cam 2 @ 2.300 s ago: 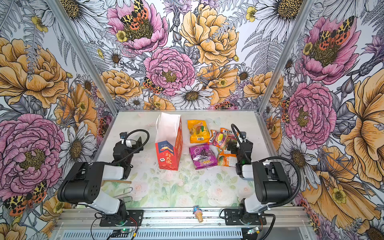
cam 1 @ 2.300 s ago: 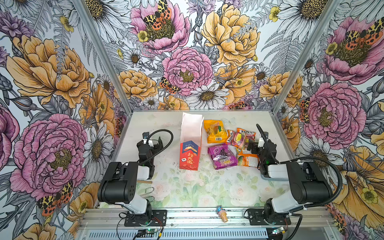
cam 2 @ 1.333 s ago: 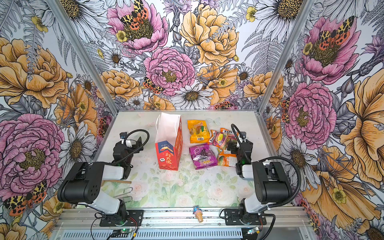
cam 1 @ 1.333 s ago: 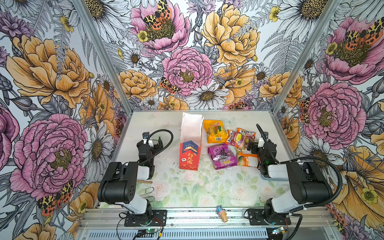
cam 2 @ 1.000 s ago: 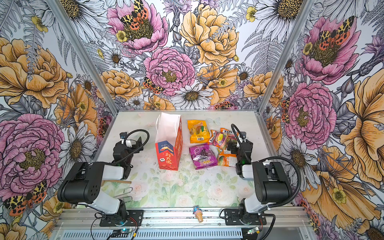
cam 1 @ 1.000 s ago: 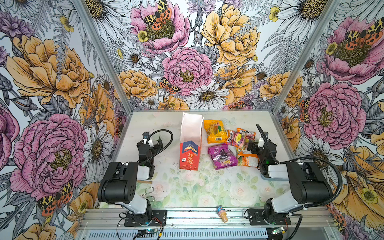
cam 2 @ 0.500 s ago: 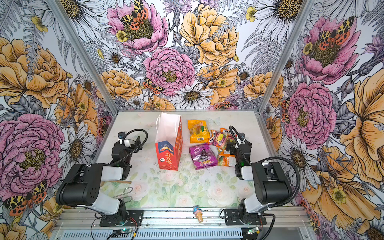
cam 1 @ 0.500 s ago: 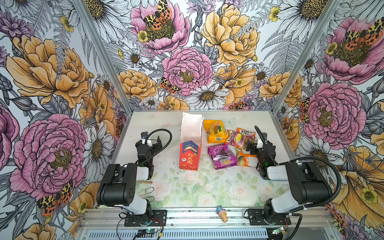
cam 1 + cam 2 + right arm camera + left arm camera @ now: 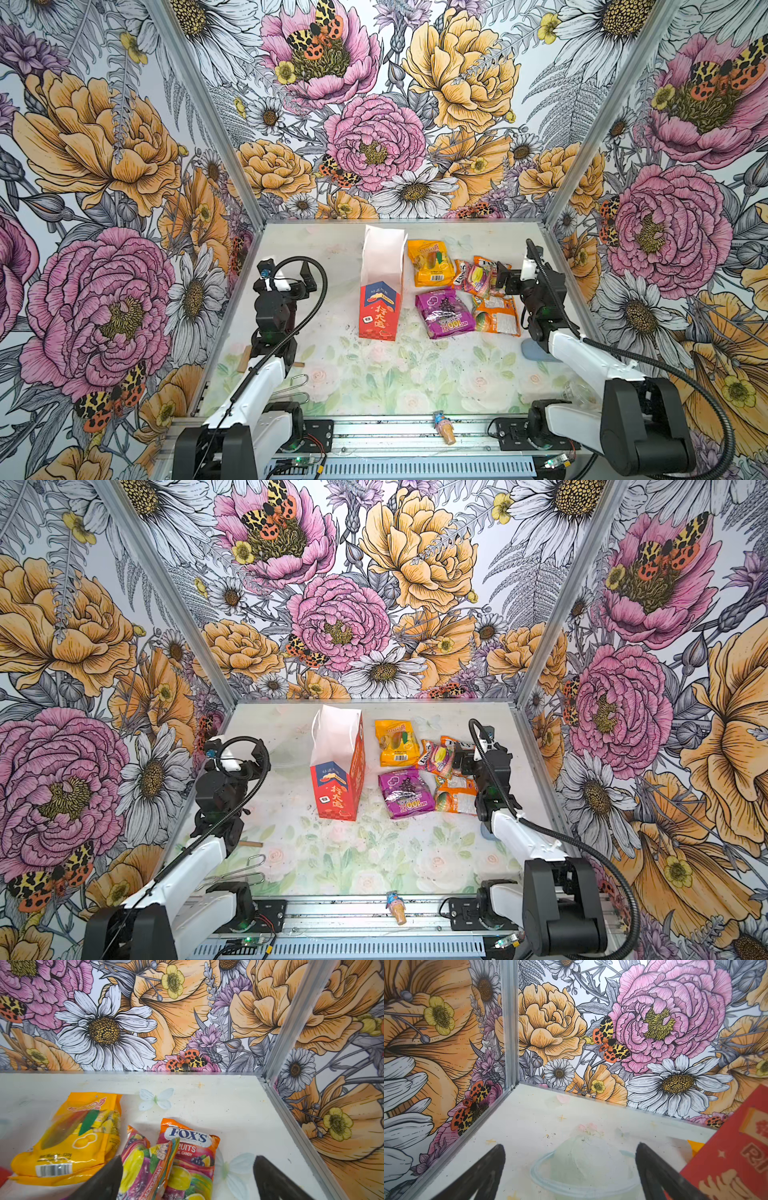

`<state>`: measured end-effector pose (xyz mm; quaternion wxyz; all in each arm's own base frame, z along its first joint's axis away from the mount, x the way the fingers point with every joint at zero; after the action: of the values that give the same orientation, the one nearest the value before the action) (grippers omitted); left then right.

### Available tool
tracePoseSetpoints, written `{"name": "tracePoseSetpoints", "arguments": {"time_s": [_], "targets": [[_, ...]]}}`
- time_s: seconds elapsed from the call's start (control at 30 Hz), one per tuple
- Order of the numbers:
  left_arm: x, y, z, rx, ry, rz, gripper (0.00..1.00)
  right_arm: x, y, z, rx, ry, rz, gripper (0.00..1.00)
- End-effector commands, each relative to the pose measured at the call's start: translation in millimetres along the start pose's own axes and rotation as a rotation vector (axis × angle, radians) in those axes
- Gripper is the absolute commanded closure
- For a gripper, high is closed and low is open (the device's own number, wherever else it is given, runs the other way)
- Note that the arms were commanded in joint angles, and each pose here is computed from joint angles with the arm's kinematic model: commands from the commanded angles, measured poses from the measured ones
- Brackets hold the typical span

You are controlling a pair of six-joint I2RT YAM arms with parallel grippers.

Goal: Place the snacks into the paper bag
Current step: 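Reach the left gripper to the paper bag while the right gripper moves over snacks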

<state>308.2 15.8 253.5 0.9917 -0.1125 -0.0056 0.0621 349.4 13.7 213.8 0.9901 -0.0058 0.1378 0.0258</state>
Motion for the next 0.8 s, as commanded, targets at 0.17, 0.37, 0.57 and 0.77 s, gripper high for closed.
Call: {"name": "tracePoseSetpoints", "arguments": {"time_s": [0.17, 0.37, 0.57, 0.77], "targets": [[-28.7, -39.1, 52.3, -0.039, 0.107, -0.039, 0.01, -36.0, 43.3, 17.4, 0.108, 0.226, 0.170, 0.01], [-55.1, -58.0, 100.5, -0.168, 0.236, -0.051, 0.01, -56.1, 67.7, 33.0, 0.215, 0.349, 0.247, 0.03], [-72.1, -97.1, 120.5, -0.243, 0.365, -0.233, 0.01, -59.5, 78.4, 35.6, 0.269, 0.415, 0.192, 0.06], [-86.5, -136.3, 127.8, -0.179, 0.464, -0.354, 0.01, -55.5, 86.9, 30.0, 0.243, 0.438, 0.175, 0.06]]}}
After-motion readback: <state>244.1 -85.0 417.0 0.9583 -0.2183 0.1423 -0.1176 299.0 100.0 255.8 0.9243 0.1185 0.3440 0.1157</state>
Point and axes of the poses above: each gripper's point midway between its finger pads, its own x axis out along the fingers, its own y axis along the line the jaws close on, z = x × y, the point moved 4 cm from there along -x, back along the fingers, and after that the axes turned 1 degree about -x, right-handed, at the moved point
